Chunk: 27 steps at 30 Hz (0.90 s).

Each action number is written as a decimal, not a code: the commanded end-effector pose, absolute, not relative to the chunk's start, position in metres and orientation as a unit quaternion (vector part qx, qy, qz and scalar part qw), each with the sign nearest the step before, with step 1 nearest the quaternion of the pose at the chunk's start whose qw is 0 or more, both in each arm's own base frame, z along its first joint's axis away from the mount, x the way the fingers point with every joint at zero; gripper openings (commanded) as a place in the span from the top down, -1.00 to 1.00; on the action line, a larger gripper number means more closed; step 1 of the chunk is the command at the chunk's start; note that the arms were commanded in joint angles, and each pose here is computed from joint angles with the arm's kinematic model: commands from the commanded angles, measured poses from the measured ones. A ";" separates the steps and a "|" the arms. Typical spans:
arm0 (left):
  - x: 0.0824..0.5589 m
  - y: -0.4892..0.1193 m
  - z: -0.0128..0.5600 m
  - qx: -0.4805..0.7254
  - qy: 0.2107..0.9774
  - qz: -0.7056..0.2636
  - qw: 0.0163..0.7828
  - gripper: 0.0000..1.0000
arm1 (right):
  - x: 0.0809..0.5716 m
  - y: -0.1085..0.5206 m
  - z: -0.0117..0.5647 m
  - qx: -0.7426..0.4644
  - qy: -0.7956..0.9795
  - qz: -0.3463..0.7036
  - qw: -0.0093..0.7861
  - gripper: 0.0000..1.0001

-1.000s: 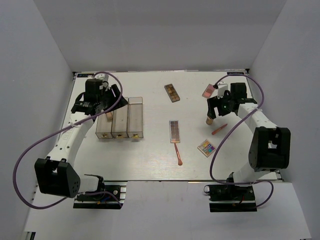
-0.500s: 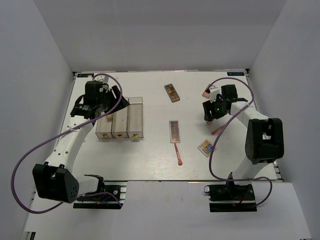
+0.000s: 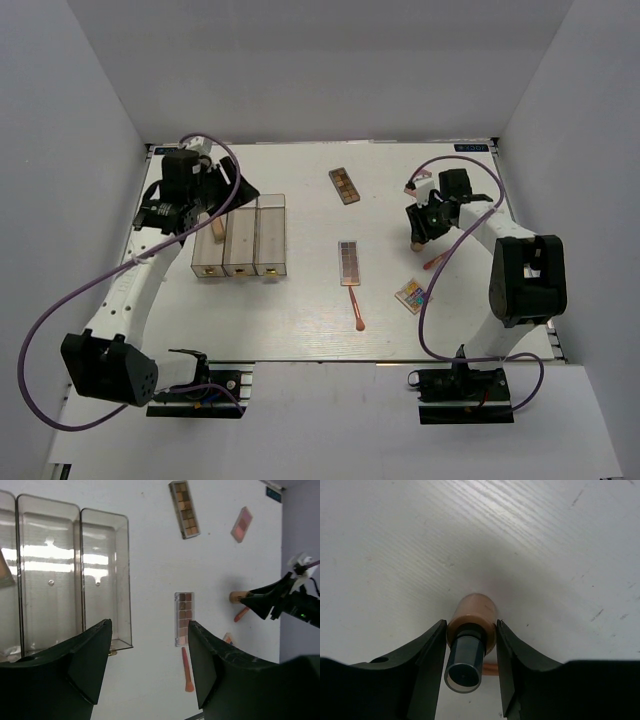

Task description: Organize the makeup

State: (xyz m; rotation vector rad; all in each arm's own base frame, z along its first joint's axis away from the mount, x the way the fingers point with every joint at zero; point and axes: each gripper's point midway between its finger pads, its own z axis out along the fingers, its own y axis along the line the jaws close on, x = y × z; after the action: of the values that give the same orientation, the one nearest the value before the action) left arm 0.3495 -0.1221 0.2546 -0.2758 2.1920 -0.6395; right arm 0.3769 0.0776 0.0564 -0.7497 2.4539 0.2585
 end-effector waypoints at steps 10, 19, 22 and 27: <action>0.337 -0.168 0.403 0.017 0.745 -0.403 0.531 -0.41 | 0.376 0.204 0.203 -0.433 0.751 0.331 0.373 1.00; 0.322 -0.181 0.456 0.061 0.695 -0.447 0.561 -0.41 | 0.363 0.346 0.238 -0.510 0.627 0.453 0.376 1.00; 0.316 -0.181 0.476 0.069 0.677 -0.454 0.575 -0.42 | 0.344 0.402 0.245 -0.534 0.582 0.487 0.373 1.00; 0.304 -0.179 0.503 0.080 0.654 -0.459 0.597 -0.43 | 0.324 0.475 0.247 -0.541 0.548 0.531 0.355 1.00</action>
State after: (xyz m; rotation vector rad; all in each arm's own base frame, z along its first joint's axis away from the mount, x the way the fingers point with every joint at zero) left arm 0.3279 -0.1786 0.4667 0.1276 1.6210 -1.0414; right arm 0.3352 0.4332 0.1969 -1.3995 1.6168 1.2802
